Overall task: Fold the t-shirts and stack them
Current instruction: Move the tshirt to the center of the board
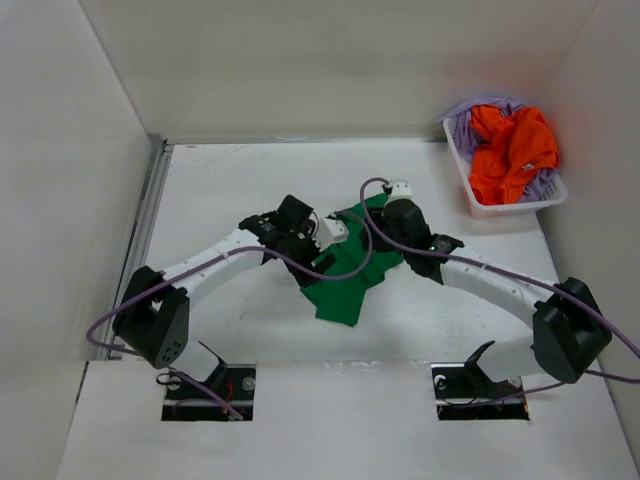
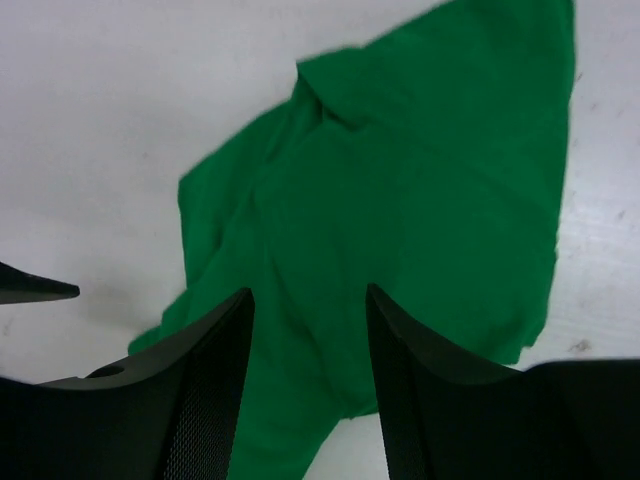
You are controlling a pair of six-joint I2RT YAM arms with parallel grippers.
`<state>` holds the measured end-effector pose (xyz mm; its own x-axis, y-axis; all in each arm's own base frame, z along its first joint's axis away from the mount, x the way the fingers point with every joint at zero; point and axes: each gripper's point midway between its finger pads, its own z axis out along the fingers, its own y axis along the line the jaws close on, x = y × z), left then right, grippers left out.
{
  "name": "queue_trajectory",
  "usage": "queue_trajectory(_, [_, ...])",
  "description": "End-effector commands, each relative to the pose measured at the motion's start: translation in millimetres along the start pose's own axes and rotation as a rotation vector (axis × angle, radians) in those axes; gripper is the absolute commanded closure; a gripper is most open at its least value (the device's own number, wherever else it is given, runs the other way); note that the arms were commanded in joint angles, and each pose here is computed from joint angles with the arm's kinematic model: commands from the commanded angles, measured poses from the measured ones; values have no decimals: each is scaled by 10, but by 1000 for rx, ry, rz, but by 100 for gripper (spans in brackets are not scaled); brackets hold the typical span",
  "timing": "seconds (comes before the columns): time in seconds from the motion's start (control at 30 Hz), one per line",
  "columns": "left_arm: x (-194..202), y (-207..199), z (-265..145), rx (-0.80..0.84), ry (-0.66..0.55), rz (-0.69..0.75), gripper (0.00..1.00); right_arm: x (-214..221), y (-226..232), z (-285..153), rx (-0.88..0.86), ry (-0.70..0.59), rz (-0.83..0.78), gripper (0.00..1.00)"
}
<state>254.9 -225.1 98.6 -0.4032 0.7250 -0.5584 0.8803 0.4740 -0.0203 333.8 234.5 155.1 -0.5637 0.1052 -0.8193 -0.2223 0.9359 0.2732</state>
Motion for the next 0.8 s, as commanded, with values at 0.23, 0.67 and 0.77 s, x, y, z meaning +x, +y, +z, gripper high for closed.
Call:
queue_trajectory(0.23, [361, -617, 232, 130, 95, 107, 38, 637, 126, 215, 9, 104, 145, 49])
queue_trajectory(0.67, [410, -472, 48, 69, 53, -8, 37, 1230, -141, 260, 124, 237, 140, 52])
queue_trajectory(0.77, [380, -490, 61, 73, 51, 1, 36, 1267, -230, 225, 139, 241, 137, 59])
